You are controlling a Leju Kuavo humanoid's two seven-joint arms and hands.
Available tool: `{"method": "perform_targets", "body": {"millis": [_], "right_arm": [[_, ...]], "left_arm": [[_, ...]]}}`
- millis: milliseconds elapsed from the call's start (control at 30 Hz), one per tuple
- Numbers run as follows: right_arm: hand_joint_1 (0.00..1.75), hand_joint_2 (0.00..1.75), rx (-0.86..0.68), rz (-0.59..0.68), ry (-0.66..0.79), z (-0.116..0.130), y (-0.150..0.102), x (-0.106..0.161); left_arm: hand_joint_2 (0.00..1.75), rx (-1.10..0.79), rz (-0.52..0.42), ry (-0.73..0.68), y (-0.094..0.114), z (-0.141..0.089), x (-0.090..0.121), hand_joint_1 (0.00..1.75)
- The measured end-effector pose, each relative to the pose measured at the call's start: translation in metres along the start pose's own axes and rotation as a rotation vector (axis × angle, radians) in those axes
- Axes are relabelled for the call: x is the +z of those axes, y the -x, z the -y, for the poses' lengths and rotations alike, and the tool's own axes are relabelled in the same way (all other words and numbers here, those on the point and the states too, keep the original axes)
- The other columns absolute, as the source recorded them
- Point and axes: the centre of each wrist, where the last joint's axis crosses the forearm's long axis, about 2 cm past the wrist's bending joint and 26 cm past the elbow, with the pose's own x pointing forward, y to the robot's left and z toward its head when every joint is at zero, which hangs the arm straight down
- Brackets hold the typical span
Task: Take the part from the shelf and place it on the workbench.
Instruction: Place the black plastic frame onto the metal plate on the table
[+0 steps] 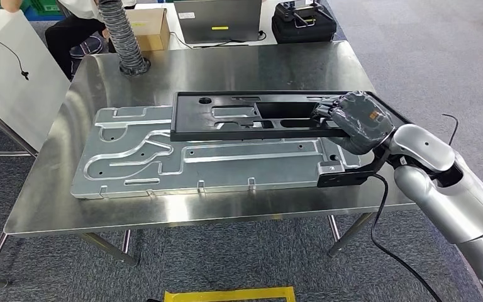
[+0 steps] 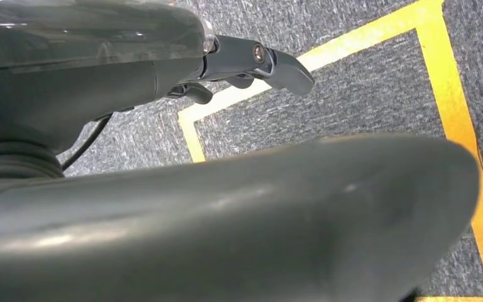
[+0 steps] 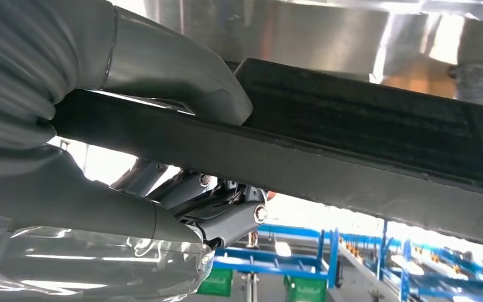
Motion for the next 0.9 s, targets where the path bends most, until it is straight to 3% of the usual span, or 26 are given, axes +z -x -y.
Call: {"method": "perform_targets", "body": {"millis": [800,900], "right_arm": [[1.75,1.75,0.013,-0.066,-0.082,-0.01,0.026,-0.01],[0.44,0.44,0.012,-0.064,-0.078,-0.009,0.026,-0.012]], "left_arm": [[0.0,-0.001,0.009,0.001,0.004,0.0,0.001,0.0],[1.31,-0.014,0.018,-0.004,0.003,0.0,0.001,0.0]]}}
